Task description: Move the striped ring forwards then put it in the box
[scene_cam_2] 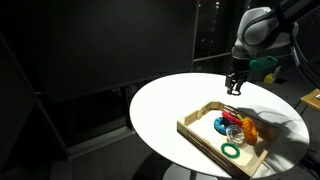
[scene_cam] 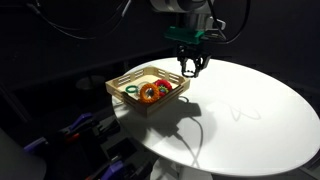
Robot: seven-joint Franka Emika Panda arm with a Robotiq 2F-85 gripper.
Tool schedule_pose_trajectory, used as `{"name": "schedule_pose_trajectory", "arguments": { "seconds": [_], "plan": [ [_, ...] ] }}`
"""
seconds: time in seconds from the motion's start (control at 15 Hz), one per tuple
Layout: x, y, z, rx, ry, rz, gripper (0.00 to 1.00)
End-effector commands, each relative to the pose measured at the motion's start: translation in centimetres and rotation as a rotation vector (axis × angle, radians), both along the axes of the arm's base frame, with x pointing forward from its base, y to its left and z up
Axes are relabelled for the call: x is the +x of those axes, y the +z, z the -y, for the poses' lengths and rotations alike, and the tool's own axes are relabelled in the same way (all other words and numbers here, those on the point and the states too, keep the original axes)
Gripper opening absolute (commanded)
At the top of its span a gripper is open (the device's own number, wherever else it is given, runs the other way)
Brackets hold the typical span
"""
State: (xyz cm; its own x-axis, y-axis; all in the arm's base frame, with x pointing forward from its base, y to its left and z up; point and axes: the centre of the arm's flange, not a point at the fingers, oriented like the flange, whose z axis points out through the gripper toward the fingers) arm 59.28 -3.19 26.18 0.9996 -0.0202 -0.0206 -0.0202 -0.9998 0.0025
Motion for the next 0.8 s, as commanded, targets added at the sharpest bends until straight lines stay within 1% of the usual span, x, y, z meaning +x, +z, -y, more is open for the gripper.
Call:
{"name": "schedule_pose_trajectory", "arguments": {
  "seconds": [0.0, 0.2, 0.33, 0.73],
  "plan": [
    [-3.2, 2.2, -1.4, 0.008, 0.047, -0.020, 0.41],
    [-4.7, 2.4, -2.8, 0.015, 0.084, -0.014, 0.41],
    [-5.7, 2.2, -3.8, 0.016, 0.111, -0.026, 0.41],
    [-7.6, -0.6, -7.1, 0.025, 0.205, -0.069, 0.41]
  ]
}}
